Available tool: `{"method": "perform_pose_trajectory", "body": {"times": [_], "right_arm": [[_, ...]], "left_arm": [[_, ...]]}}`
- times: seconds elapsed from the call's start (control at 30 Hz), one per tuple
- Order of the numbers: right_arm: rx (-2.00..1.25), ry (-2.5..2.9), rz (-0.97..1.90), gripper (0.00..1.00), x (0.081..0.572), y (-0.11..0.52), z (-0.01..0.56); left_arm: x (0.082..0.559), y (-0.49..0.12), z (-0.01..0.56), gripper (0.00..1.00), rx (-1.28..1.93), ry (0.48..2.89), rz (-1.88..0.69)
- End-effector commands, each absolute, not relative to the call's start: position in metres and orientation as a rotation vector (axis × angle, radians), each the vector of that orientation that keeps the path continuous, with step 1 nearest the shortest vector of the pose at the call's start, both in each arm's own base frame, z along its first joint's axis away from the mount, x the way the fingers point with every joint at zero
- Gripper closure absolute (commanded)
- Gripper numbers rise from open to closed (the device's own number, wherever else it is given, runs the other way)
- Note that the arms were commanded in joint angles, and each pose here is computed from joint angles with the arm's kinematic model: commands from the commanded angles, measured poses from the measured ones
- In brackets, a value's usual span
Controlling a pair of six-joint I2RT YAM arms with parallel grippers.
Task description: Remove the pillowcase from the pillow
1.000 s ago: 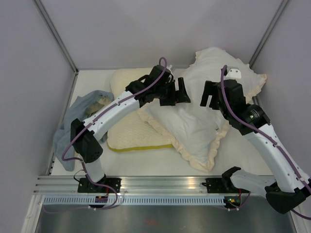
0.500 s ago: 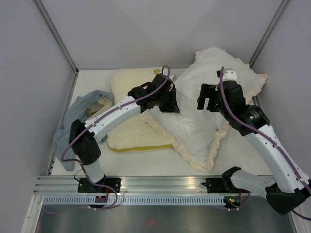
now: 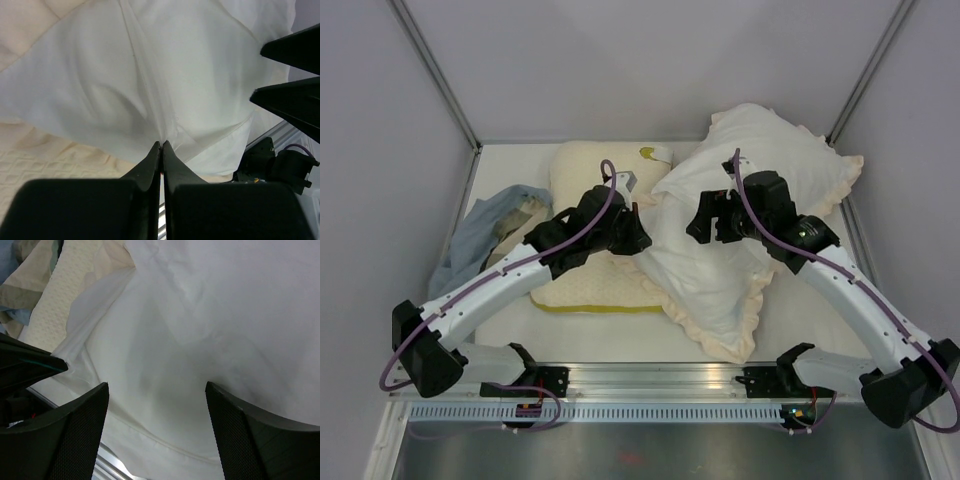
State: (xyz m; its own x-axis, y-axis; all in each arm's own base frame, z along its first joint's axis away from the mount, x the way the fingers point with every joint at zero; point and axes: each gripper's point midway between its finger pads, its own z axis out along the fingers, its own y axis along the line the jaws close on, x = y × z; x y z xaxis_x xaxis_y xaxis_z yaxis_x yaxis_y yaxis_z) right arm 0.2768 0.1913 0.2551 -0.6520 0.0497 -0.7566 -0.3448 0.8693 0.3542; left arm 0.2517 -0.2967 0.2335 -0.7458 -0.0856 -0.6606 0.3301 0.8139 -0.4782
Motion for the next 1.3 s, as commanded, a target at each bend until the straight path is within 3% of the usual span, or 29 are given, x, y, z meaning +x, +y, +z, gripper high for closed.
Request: {"method": "perform_pose_trajectory", "body": {"times": [0.0, 0.37, 0.67, 0.83, 0.97, 1.07, 1.1, 1.17, 1.2, 1.27], "right_arm": [[-0.263, 2.162, 0.786, 0.16, 0.282, 0.226, 0.260], [-0.352, 2.218, 0.656, 0.13, 0.278, 0.253, 0.233], [-0.284, 2.291, 0.330, 0.10, 0.298, 0.236, 0.190], [-0.335, 2.343, 0.365, 0.05, 0.296, 0.252, 0.158], [-0.310, 2.383, 0.324, 0.07, 0.303, 0.259, 0.125], [-0.252, 2.403, 0.218, 0.21, 0.314, 0.253, 0.102], [-0.242, 2.400, 0.206, 0.37, 0.316, 0.254, 0.098], [-0.241, 2.423, 0.184, 0.59, 0.318, 0.254, 0.081], [-0.237, 2.423, 0.185, 0.81, 0.318, 0.256, 0.078], [-0.222, 2.432, 0.164, 1.00, 0.320, 0.254, 0.069]], "left_arm": [[0.246, -0.282, 0.228, 0.98, 0.208, 2.285, -0.712], [0.243, -0.274, 0.152, 0.98, 0.186, 2.387, -0.638], [0.243, -0.274, 0.148, 0.98, 0.182, 2.390, -0.655], [0.242, -0.271, 0.151, 0.98, 0.178, 2.386, -0.662], [0.243, -0.273, 0.150, 0.98, 0.176, 2.387, -0.670], [0.242, -0.272, 0.148, 0.98, 0.177, 2.395, -0.669], [0.241, -0.271, 0.147, 0.98, 0.177, 2.398, -0.667], [0.240, -0.269, 0.147, 0.98, 0.175, 2.397, -0.667], [0.240, -0.268, 0.148, 0.98, 0.174, 2.396, -0.664], [0.239, -0.265, 0.151, 0.98, 0.172, 2.391, -0.660]]}}
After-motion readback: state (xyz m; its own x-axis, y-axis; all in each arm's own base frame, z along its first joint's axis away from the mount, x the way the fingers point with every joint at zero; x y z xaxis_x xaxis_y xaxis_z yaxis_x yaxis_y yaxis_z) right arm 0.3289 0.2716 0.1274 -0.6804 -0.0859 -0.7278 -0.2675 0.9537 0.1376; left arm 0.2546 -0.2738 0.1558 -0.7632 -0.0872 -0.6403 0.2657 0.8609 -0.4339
